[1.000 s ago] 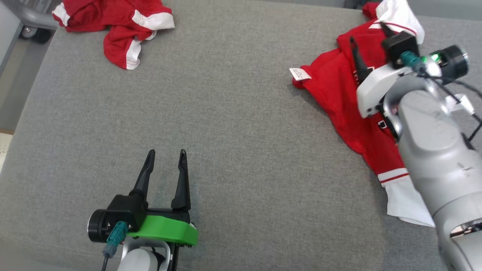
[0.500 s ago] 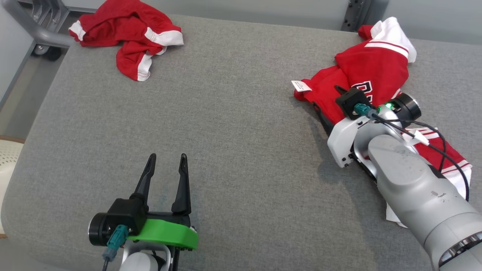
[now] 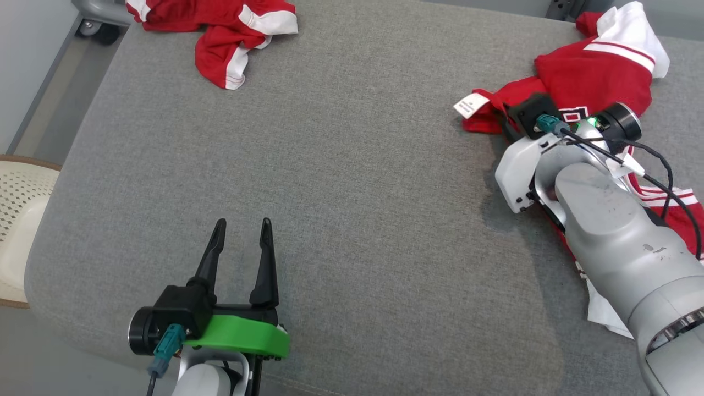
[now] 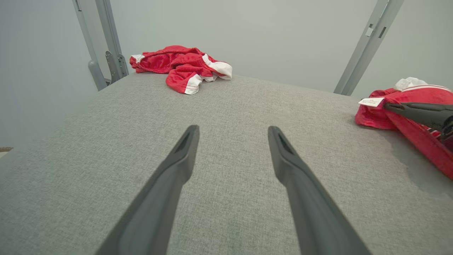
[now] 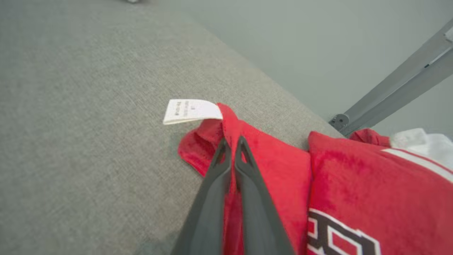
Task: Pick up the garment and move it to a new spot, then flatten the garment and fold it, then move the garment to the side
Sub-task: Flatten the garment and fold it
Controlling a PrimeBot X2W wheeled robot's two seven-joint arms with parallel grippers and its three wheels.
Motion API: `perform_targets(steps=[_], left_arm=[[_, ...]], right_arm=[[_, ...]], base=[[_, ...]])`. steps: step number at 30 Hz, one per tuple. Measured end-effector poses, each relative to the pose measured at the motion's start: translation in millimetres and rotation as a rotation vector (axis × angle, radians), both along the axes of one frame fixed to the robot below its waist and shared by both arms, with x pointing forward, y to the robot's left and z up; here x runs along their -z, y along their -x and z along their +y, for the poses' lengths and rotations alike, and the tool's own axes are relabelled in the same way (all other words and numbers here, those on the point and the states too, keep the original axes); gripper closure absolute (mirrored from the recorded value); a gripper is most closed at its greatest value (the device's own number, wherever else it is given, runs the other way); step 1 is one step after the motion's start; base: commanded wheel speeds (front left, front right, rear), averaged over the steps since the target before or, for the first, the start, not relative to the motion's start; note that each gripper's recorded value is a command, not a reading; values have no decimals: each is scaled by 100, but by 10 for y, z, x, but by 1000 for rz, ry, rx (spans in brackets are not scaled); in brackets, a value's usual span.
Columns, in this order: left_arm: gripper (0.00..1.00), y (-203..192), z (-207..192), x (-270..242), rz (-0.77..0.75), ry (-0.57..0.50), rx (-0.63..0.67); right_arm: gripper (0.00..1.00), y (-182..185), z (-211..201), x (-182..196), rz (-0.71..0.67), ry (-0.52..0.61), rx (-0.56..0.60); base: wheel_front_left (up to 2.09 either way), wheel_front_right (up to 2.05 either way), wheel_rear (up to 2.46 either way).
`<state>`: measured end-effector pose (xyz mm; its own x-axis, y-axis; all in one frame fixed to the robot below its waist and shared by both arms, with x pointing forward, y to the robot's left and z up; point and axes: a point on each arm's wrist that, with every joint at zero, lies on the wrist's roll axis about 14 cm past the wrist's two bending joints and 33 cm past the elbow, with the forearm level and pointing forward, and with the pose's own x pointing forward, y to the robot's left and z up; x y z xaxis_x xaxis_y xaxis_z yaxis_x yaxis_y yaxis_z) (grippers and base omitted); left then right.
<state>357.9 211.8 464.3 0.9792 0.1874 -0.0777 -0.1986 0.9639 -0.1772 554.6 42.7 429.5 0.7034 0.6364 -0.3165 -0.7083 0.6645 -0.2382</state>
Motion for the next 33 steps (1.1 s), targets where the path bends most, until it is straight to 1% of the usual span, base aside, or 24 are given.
perform_targets(steps=[3, 6, 9, 11, 13, 15, 20, 22, 24, 25, 26, 27, 33], left_arm=[[0, -17, -15, -19, -8, -1, 6], [0, -36, -42, -52, -20, -1, 17], [0, -53, -73, -88, -34, -2, 29], [0, -52, -90, -106, -40, -1, 34], [0, -50, -112, -120, -46, 1, 42], [0, -59, -126, -147, -55, 2, 48], [0, -69, -133, -168, -64, 4, 52], [0, -72, -132, -164, -62, 4, 52], [0, -79, -134, -161, -62, 4, 53], [0, -83, -136, -163, -63, 5, 53], [0, -88, -136, -166, -64, 5, 53], [0, -92, -133, -168, -65, 5, 53], [0, -112, -199, -160, -66, 6, 74]], right_arm=[[100, -1, 104, -218, -47, -50, -18], [100, 81, 276, -457, -100, -93, -66], [100, 281, 487, -644, -136, -152, -134], [100, 489, 606, -677, -136, -187, -183], [100, 701, 685, -634, -124, -198, -231], [100, 1001, 754, -473, -73, -205, -283], [100, 1779, 852, 55, 120, -202, -385], [100, 1970, 848, 193, 175, -193, -405], [100, 2055, 835, 252, 204, -196, -409], [79, 2064, 831, 253, 212, -203, -404], [62, 2067, 828, 242, 215, -212, -401], [0, 2061, 822, 224, 217, -224, -393], [0, 1858, 672, -2, 171, -301, -308]], base=[[0, 0, 0], [0, 0, 0], [0, 0, 0], [0, 0, 0], [0, 0, 0], [0, 0, 0], [0, 0, 0], [0, 0, 0], [0, 0, 0], [0, 0, 0], [0, 0, 0], [0, 0, 0], [0, 0, 0]])
